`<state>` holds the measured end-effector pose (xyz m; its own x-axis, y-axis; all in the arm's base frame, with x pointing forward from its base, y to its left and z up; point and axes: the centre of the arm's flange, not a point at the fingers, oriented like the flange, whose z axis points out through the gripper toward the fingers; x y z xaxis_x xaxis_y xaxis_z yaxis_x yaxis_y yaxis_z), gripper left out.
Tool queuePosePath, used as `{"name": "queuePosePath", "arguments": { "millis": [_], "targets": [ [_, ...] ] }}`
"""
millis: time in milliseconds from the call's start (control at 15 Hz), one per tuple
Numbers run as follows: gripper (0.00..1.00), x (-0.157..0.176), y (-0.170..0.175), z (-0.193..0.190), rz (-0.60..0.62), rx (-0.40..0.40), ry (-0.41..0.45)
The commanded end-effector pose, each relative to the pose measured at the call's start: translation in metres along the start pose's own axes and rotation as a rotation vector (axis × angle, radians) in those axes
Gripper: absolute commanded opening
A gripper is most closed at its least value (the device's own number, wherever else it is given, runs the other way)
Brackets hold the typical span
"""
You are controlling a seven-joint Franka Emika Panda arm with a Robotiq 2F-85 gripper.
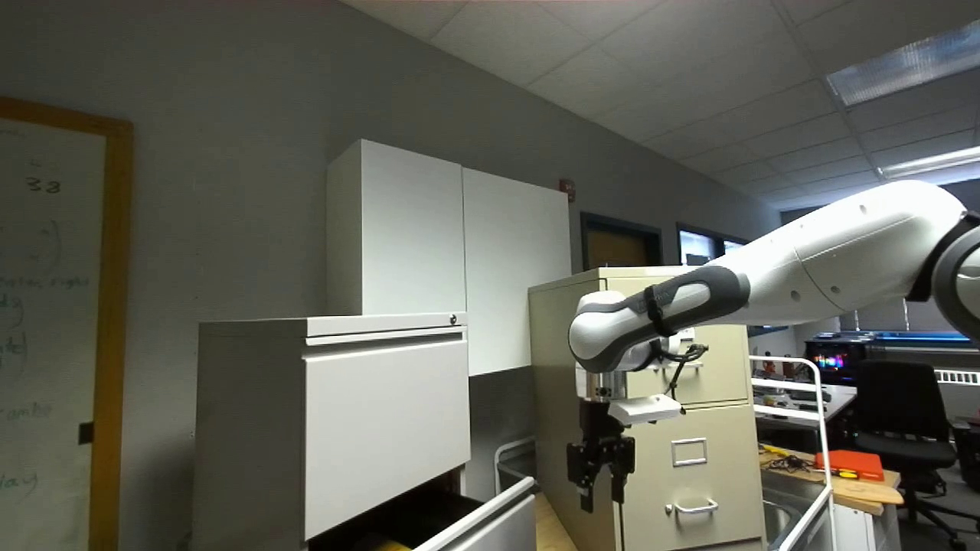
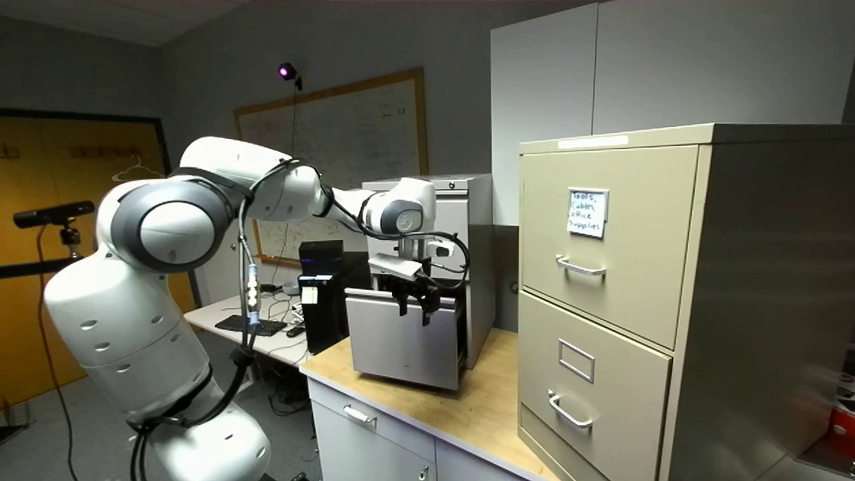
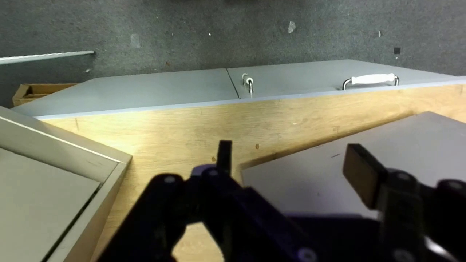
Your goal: Close the gray bottom drawer
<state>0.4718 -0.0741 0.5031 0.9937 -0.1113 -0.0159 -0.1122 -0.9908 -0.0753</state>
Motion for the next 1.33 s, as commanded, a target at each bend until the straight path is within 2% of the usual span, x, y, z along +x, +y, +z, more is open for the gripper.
{"name": "queuePosePath", "arguments": {
  "millis": [0,133,333,467,800,1067,1267],
  "targets": [
    [0.49,0.016,-0.01,0.028,0.081,0.064,0.026],
    [0.34,0.026,-0.012,0.044,0.176,0.089,0.057],
    [0.11,0.038,-0.015,0.06,0.317,0.172,0.072],
    [0.0,0.046,-0.018,0.068,0.403,0.225,0.086],
    [0.0,0.068,-0.033,0.087,0.537,0.345,0.09],
    [0.0,0.086,-0.055,0.097,0.583,0.447,0.08],
    [0.0,0.098,-0.079,0.089,0.6,0.51,0.095]
  ]
}}
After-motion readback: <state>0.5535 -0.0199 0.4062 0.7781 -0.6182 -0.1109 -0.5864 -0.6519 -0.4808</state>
